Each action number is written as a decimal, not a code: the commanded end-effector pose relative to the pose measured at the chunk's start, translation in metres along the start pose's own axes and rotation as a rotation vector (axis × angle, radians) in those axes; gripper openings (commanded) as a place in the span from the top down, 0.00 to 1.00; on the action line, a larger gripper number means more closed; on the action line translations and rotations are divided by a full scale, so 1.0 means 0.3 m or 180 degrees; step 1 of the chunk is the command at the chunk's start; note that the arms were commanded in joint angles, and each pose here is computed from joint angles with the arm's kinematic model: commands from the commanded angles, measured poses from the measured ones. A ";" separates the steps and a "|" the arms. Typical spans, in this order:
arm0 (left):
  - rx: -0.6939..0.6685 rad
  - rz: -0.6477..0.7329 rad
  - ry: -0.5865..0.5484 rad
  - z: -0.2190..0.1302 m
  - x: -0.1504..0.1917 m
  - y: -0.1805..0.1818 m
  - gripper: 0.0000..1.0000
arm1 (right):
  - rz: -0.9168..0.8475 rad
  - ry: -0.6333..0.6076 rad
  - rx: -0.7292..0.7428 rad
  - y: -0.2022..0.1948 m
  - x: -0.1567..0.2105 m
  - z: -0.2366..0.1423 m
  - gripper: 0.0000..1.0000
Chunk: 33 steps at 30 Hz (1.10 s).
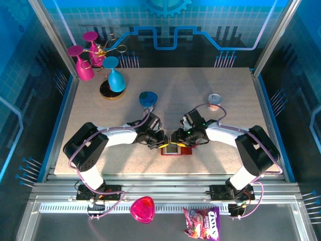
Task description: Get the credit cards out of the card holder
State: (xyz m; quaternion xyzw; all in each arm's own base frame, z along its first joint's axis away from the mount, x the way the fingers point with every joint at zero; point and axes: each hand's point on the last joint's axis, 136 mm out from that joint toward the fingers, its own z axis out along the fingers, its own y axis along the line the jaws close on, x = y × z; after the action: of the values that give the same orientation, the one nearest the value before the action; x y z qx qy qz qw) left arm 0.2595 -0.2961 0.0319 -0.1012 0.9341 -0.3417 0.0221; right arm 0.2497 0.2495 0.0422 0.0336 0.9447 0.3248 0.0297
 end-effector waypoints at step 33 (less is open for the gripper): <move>-0.0275 -0.0004 0.0036 0.012 0.023 0.083 0.88 | 0.0063 -0.0006 0.0292 -0.068 -0.001 -0.004 0.53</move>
State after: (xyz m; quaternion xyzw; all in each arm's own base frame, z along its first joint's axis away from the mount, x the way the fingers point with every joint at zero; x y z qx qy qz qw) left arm 0.2593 -0.2941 0.0275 -0.1002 0.9369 -0.3343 0.0225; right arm 0.2493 0.2442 0.0310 0.0384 0.9511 0.3054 0.0255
